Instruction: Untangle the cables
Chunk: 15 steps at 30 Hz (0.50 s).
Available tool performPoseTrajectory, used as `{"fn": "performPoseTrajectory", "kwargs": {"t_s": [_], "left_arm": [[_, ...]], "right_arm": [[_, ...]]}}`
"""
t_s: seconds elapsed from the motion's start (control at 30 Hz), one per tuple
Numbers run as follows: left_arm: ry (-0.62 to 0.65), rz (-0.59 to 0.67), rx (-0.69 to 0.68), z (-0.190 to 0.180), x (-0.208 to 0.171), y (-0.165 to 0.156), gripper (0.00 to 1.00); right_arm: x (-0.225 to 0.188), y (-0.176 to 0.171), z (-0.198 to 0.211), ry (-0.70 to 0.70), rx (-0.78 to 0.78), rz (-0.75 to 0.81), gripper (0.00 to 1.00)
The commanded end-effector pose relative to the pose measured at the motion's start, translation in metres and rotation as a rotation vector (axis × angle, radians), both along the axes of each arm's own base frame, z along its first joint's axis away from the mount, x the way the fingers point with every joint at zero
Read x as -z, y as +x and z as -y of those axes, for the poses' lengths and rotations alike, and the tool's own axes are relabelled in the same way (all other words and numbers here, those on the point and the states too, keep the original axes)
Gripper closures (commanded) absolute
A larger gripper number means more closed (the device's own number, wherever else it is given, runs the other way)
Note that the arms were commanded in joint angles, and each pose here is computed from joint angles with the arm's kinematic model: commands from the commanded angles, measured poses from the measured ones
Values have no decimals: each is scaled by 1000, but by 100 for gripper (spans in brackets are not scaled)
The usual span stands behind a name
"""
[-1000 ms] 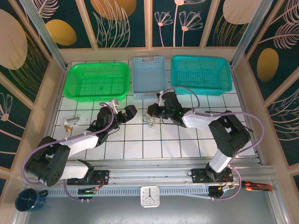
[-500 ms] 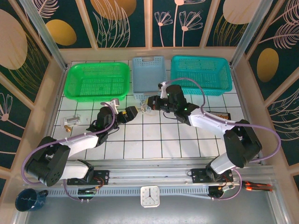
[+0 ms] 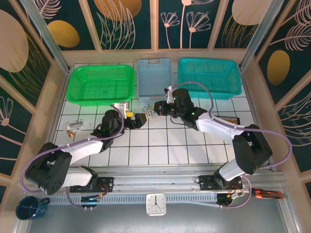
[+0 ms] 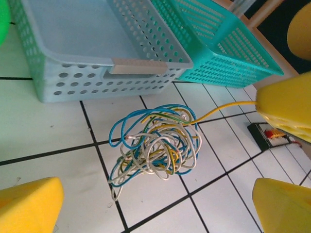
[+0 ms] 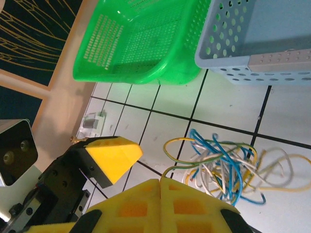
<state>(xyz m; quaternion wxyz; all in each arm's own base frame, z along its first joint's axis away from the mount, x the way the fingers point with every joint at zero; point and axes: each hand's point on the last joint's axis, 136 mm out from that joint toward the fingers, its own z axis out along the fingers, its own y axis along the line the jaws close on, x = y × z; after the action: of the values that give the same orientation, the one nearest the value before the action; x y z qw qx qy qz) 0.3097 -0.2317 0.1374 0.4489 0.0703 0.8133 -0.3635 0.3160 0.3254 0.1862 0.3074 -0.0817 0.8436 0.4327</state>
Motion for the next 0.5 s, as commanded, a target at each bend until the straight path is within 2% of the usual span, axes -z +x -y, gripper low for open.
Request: {"fn": "performPoseTrajectory", "kwargs": {"t_s": [0.0, 0.47], "left_arm": [[31, 112, 29, 11, -17, 12, 1], [145, 213, 111, 35, -10, 35, 1]], "right_arm": [[-1, -2, -1, -8, -29, 13, 100], [-3, -6, -2, -12, -56, 11, 100]]}}
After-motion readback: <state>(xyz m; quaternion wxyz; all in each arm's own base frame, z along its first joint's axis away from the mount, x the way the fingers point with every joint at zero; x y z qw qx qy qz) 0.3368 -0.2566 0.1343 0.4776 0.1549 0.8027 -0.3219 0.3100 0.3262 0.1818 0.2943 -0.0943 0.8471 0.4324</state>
